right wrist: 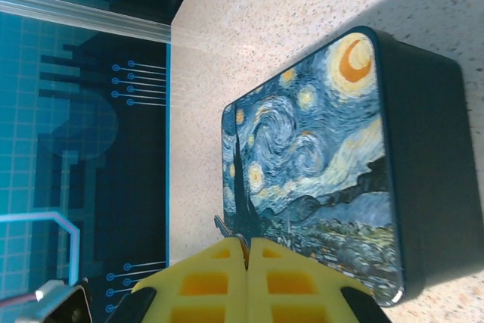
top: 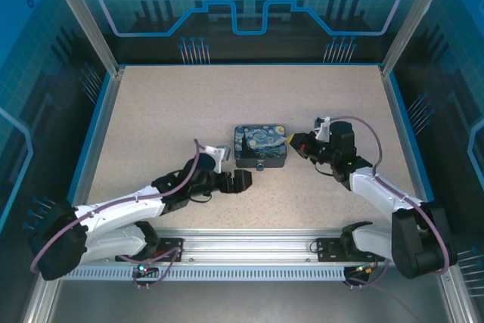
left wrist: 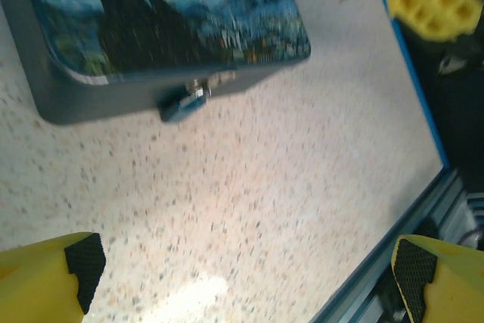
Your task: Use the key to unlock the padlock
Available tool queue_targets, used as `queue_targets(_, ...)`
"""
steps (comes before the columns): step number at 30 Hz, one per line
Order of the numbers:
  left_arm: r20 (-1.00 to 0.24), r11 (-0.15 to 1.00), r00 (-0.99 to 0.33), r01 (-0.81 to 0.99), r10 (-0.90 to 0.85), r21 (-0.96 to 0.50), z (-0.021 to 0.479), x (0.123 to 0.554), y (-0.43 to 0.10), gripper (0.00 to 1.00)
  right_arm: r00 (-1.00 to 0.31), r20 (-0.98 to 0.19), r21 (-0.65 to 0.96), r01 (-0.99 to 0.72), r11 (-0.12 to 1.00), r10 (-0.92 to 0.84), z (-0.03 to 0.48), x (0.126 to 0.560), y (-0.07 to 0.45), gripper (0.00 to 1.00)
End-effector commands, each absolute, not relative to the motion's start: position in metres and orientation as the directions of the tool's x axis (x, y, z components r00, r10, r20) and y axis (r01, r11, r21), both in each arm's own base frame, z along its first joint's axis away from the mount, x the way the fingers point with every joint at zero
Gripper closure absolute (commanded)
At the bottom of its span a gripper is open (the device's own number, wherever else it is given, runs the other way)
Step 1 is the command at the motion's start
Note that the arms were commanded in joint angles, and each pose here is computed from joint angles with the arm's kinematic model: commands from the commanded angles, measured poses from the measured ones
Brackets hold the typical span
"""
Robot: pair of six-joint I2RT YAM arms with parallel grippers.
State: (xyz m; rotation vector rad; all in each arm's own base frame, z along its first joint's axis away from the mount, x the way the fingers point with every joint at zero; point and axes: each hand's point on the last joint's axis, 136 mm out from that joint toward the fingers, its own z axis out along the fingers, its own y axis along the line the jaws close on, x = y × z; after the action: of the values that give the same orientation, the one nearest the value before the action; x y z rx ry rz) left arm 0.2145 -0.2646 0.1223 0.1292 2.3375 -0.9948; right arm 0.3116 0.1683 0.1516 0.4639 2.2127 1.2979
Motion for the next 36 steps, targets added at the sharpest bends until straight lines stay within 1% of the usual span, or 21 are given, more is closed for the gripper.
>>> queue_targets(1,-0.602,0.752,-0.795,0.351,-0.074,-0.557,0.11,0.213,-0.267,0.01,-0.81,-0.271,0.862,0.037,0.506,0.52,0.139,0.302,0.161,1.0)
queue_targets(5,-0.613,0.774,-0.789,0.365,-0.038,-0.517,0.094,0.217,-0.276,0.01,-0.807,-0.266,0.863,0.045,0.504,0.527,0.131,0.299,0.159,1.0)
queue_targets(11,-0.677,0.8,-0.736,0.404,-0.003,-0.442,0.083,0.234,-0.283,0.01,-0.809,-0.263,0.863,0.046,0.503,0.526,0.129,0.304,0.161,1.0)
queue_targets(14,-0.694,0.803,-0.719,0.433,0.033,-0.41,0.078,0.24,-0.29,0.01,-0.804,-0.276,0.867,0.029,0.497,0.527,0.134,0.315,0.163,1.0)
queue_targets(18,-0.72,0.806,-0.692,0.454,0.051,-0.379,0.072,0.25,-0.298,0.01,-0.809,-0.252,0.883,0.032,0.468,0.531,0.133,0.327,0.169,1.0)
queue_targets(24,-0.745,0.809,-0.667,0.455,0.033,-0.371,0.065,0.263,-0.309,0.01,-0.82,-0.232,0.893,0.035,0.449,0.524,0.133,0.344,0.177,1.0)
queue_targets(36,-0.73,0.808,-0.683,0.435,0.008,-0.398,0.048,0.278,-0.329,0.01,-0.834,-0.206,0.901,0.042,0.432,0.512,0.128,0.359,0.184,1.0)
